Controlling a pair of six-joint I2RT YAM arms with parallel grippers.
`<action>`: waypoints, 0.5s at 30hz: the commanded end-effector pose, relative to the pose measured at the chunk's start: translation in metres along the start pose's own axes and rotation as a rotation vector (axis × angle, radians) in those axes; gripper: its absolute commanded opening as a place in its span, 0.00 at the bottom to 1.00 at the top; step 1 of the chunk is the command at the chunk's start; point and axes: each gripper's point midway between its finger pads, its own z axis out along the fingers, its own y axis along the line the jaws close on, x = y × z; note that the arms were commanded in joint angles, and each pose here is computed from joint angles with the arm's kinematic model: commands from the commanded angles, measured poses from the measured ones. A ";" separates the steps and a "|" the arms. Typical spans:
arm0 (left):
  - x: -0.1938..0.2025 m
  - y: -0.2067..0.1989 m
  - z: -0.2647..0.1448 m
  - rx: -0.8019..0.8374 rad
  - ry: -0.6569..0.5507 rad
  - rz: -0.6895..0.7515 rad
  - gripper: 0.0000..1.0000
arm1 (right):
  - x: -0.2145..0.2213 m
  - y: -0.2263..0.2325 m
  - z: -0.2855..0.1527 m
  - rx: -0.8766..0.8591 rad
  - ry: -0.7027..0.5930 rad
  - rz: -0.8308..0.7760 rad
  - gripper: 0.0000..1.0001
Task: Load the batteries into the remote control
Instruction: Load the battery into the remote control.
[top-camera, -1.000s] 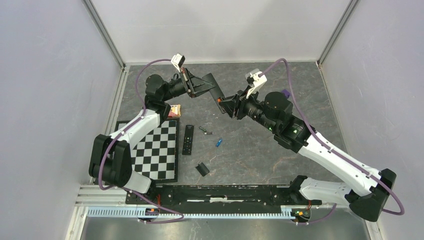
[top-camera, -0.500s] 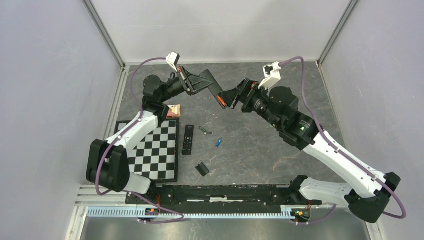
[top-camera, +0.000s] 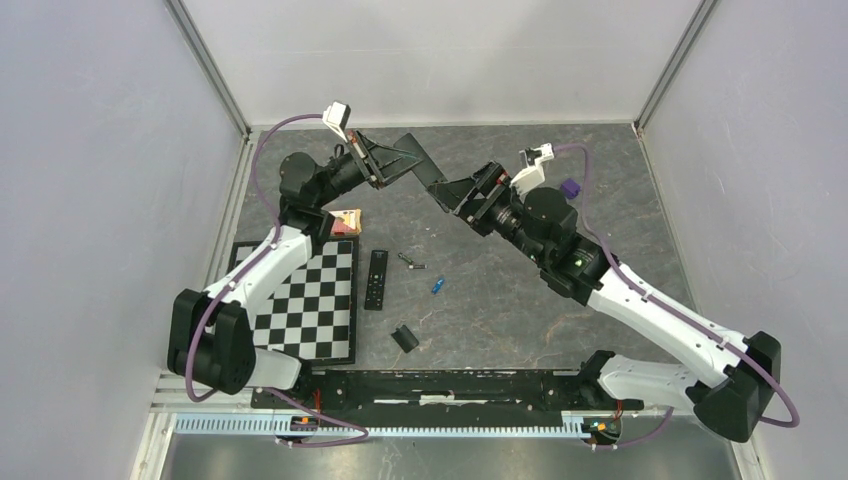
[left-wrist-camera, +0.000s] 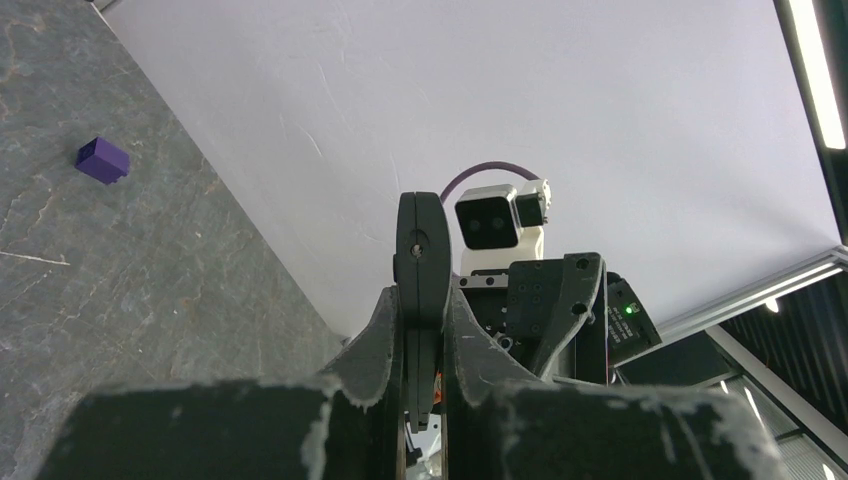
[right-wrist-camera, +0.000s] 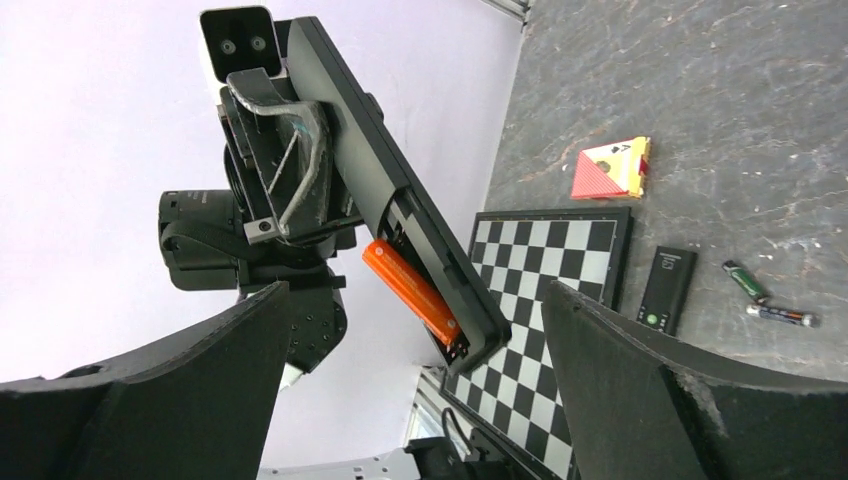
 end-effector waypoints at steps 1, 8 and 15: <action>-0.001 -0.019 -0.005 0.048 -0.010 0.078 0.02 | -0.006 0.019 0.009 -0.077 -0.009 0.065 0.98; 0.002 -0.026 -0.007 0.072 0.003 0.094 0.02 | -0.008 0.020 0.015 -0.095 -0.019 0.092 0.98; 0.005 -0.027 -0.009 0.075 0.008 0.098 0.02 | -0.004 0.017 0.022 -0.096 0.017 0.119 0.85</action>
